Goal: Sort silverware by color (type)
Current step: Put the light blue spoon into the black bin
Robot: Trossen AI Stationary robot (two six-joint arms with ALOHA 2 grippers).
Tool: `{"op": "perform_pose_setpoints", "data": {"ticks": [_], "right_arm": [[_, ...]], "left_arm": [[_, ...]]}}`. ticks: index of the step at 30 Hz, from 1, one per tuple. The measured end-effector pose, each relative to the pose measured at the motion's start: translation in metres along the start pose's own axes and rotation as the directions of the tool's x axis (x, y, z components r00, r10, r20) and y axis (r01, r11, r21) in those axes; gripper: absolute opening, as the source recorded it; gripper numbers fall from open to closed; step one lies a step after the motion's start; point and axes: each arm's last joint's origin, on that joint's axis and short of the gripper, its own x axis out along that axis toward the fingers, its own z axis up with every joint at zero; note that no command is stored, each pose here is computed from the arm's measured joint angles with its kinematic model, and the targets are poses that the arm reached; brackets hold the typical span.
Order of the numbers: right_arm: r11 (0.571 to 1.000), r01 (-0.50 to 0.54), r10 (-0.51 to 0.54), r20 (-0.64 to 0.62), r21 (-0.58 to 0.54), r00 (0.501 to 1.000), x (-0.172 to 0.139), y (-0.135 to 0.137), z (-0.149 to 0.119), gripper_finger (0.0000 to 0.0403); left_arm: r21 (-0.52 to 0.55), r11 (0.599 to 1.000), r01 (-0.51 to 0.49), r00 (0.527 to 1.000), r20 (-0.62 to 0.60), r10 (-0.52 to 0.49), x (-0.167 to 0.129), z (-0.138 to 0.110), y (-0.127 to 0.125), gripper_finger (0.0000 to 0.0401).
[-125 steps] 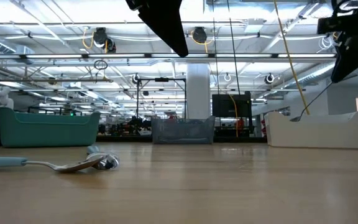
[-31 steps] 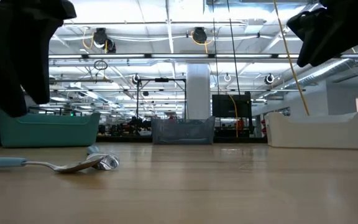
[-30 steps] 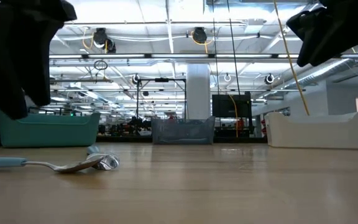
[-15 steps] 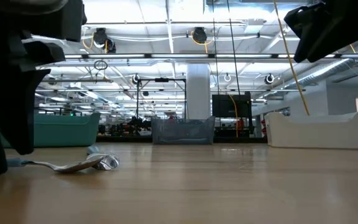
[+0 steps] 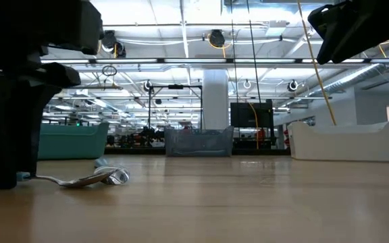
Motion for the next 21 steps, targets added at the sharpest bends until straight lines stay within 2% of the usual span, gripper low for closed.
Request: {"op": "perform_pose_setpoints", "data": {"ticks": [7, 13, 21], "right_arm": [[1.000, -0.001, 0.001, -0.001, 0.022, 1.000, 0.000, 0.000, 0.000, 0.0102], [1.000, -0.001, 0.001, -0.001, 0.023, 1.000, 0.000, 0.000, 0.000, 0.0102], [1.000, -0.001, 0.001, -0.001, 0.023, 1.000, 0.000, 0.000, 0.000, 0.0102]], "left_arm": [[0.060, 0.998, 0.034, 0.998, 0.043, -0.036, 0.003, 0.010, 0.003, 0.0052], [0.057, 0.997, 0.054, 0.995, 0.077, -0.059, 0.005, 0.015, 0.003, 0.0011], [0.051, 0.998, 0.033, 0.994, 0.100, -0.038, -0.002, 0.021, -0.001, 0.0004]]}}
